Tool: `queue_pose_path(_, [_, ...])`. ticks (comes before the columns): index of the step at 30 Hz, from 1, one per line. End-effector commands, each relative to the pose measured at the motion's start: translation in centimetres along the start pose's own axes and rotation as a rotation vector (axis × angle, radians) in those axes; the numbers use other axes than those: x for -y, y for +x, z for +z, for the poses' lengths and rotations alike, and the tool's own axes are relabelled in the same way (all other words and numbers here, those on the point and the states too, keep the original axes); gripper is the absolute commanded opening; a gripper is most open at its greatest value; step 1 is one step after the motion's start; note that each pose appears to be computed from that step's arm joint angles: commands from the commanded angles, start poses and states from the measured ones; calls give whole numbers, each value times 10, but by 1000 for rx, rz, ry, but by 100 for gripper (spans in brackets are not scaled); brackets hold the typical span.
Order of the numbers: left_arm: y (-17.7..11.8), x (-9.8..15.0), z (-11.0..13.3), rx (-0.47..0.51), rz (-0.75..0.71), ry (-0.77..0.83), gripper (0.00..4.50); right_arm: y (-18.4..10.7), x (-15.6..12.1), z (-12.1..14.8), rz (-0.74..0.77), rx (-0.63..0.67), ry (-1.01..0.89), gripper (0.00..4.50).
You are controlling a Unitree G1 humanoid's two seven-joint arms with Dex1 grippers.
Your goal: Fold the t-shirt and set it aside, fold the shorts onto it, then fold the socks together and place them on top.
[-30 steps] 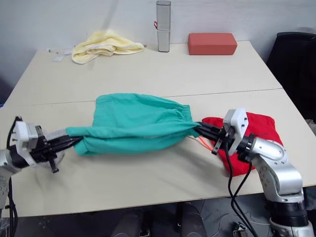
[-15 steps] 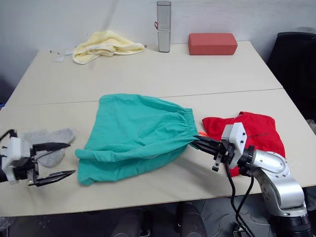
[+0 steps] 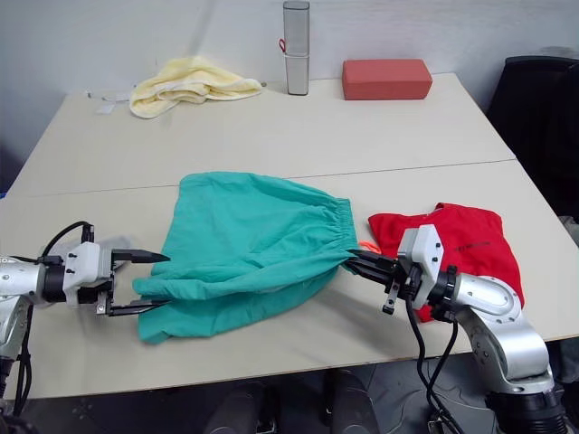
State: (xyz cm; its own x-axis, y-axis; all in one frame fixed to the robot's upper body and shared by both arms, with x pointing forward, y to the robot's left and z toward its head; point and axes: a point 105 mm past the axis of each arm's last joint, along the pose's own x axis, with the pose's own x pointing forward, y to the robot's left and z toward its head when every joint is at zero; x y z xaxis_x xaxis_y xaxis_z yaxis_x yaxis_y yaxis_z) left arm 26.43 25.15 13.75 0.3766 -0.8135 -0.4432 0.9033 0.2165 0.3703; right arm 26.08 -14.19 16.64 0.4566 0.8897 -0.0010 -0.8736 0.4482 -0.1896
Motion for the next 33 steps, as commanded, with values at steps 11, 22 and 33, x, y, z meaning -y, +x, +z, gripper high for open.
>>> queue_pose_path(11, [-18,-4,25,120,73,77,1,-9,6,10,-25,18,-63,0])
queue_pose_path(22, [-46,-80,77,347,427,40,1,-11,46,35,-22,56,-175,0])
queue_pose_path(33, [-40,-35,51,233,196,-15,1,-17,13,24,150,34,-177,0])
